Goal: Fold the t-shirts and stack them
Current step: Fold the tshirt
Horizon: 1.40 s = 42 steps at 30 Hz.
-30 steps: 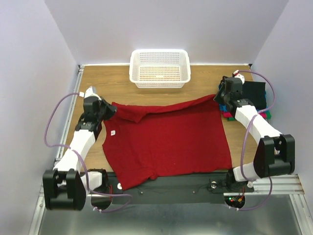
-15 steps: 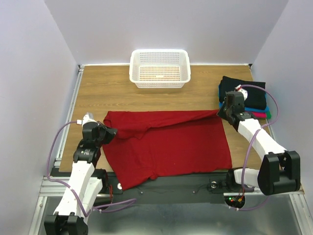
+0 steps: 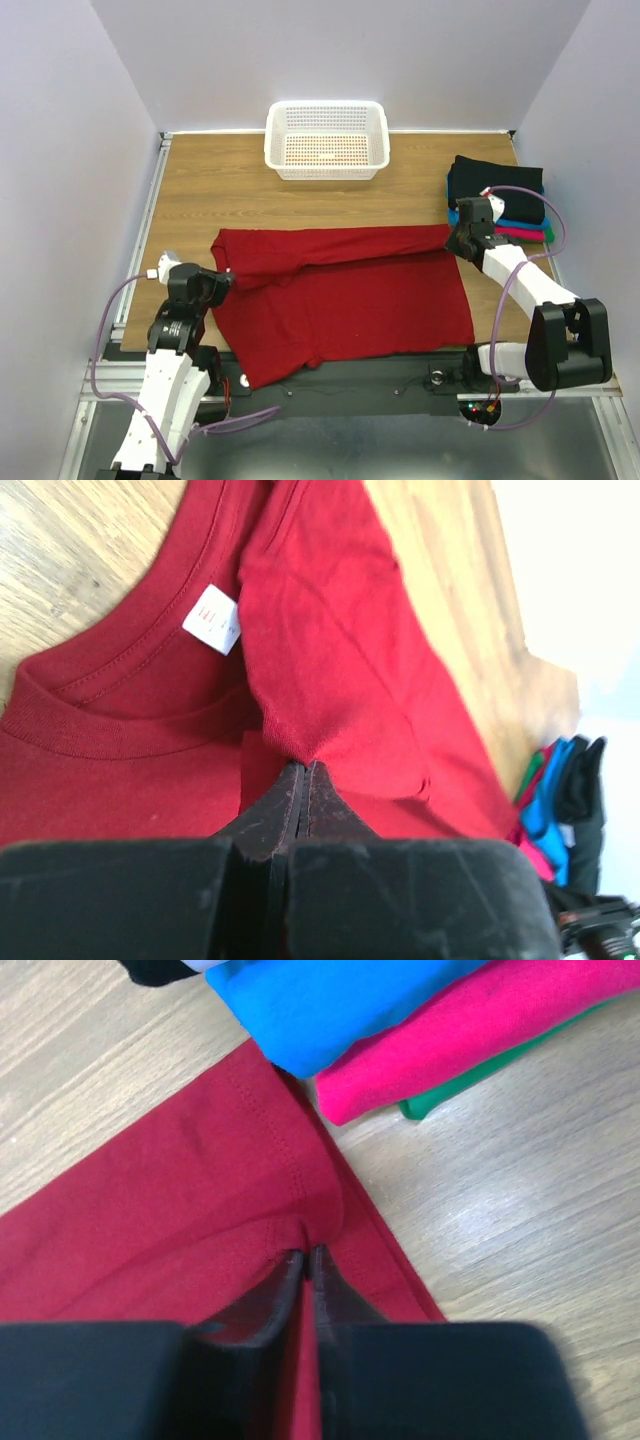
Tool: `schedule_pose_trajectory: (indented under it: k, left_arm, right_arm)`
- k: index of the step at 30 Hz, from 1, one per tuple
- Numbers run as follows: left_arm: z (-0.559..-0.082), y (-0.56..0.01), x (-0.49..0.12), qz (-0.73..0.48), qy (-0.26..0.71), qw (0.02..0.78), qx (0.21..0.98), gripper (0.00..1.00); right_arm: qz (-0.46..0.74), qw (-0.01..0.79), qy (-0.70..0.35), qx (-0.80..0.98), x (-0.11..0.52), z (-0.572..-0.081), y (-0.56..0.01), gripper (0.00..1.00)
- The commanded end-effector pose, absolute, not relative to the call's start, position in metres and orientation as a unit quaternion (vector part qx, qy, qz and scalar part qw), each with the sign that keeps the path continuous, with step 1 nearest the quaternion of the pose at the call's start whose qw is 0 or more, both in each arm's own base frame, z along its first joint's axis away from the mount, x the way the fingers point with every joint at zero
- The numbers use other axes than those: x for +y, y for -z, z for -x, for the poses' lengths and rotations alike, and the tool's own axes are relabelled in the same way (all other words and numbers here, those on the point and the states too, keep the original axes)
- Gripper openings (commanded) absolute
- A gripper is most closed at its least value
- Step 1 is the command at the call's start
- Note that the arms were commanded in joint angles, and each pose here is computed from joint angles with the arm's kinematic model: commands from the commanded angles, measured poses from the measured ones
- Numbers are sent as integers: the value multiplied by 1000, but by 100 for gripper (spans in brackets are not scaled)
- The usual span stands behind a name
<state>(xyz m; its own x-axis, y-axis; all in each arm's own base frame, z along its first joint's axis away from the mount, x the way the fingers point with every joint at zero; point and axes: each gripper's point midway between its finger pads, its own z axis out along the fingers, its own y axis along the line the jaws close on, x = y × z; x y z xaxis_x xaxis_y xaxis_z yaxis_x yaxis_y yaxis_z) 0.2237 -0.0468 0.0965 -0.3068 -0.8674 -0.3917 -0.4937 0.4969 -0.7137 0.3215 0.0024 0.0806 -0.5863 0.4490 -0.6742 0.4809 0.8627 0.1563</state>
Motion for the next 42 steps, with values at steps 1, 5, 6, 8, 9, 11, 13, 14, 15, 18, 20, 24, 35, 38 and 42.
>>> schedule_pose_trajectory:
  k: [1, 5, 6, 8, 9, 11, 13, 14, 15, 18, 20, 24, 35, 38, 42]
  left_arm:
    - [-224, -90, -34, 472, 204, 388, 764, 97]
    - [-226, -93, -31, 466, 184, 383, 776, 98]
    - [-228, -108, -29, 461, 184, 393, 774, 98]
    - [-229, -119, -27, 461, 185, 407, 767, 98]
    - [-229, -124, -25, 462, 185, 414, 762, 98]
    - [-234, -138, -23, 456, 195, 438, 750, 98]
    - [-242, -151, -27, 440, 211, 455, 745, 98]
    - [-247, -152, -31, 429, 215, 453, 751, 99]
    - [-251, -154, -34, 419, 221, 453, 755, 99]
    - [-269, -153, -44, 375, 219, 442, 785, 98]
    - [-280, -155, -50, 355, 226, 442, 792, 98]
    - [-312, -145, -70, 298, 255, 432, 812, 98]
    - [-376, -80, -87, 246, 248, 362, 864, 98]
    - [-378, -63, -83, 246, 227, 351, 874, 98]
    - [-380, -35, -80, 249, 208, 324, 889, 98]
  right_arm:
    - [-274, 383, 35, 881, -6, -323, -87, 22]
    - [-266, 387, 25, 883, -2, -321, -97, 61]
    - [-260, 385, 23, 885, -2, -317, -102, 82]
    - [-257, 392, 19, 883, -1, -316, -110, 91]
    - [-253, 398, 13, 882, 1, -316, -115, 94]
    - [-232, 409, -23, 882, 13, -319, -129, 100]
    - [-205, 409, -60, 887, 28, -321, -137, 100]
    - [-186, 408, -91, 889, 40, -323, -143, 100]
    - [-174, 405, -107, 891, 48, -323, -145, 100]
    - [-100, 393, -189, 894, 96, -314, -154, 100]
    - [-62, 387, -217, 894, 128, -306, -155, 100]
    - [26, 371, -282, 884, 212, -285, -149, 100]
    - [-89, 360, -95, 924, 166, -364, -79, 100]
    - [-125, 353, -60, 925, 131, -374, -65, 100]
    - [-146, 328, -36, 933, 98, -375, -43, 100]
